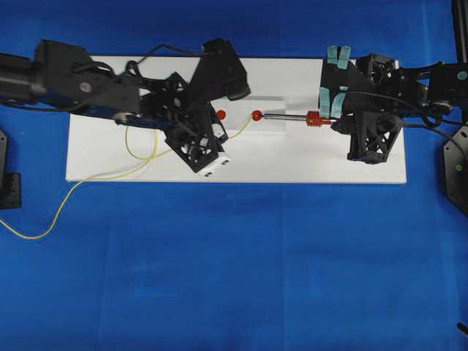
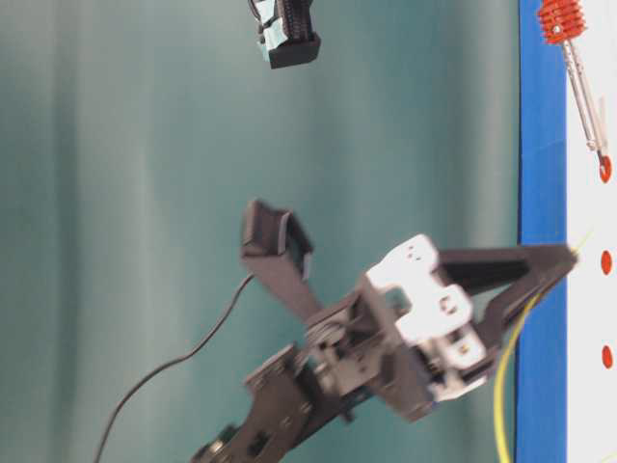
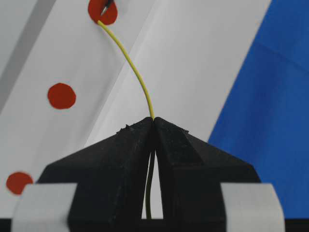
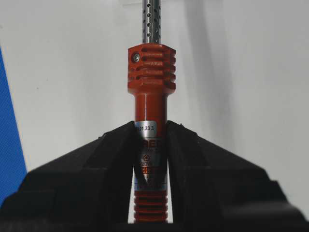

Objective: Touch the tip of the soldering iron to the tip of the solder at the mark.
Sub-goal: 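Withdraw both grippers away from the red-dot strip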

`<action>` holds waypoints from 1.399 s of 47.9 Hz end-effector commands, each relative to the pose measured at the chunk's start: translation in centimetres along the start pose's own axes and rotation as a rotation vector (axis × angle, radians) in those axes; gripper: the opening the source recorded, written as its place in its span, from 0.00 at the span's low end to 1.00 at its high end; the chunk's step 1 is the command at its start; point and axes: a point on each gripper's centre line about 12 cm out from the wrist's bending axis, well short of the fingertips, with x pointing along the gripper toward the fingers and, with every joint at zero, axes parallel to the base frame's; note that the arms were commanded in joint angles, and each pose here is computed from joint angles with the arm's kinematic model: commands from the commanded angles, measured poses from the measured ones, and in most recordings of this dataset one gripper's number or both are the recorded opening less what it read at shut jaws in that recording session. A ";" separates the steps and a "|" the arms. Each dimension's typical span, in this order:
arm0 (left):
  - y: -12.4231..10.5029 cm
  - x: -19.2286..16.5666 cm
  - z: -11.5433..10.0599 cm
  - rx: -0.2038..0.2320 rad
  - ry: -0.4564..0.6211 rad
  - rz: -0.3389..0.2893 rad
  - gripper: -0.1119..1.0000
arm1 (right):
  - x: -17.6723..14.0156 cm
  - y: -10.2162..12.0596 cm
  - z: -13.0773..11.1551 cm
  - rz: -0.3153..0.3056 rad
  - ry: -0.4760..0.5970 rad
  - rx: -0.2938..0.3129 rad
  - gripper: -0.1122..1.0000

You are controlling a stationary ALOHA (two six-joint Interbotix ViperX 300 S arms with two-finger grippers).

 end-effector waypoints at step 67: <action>1.6 -10.4 -4.0 0.013 -0.250 -0.106 0.13 | -7.6 -0.5 -2.5 0.016 -0.310 0.063 0.16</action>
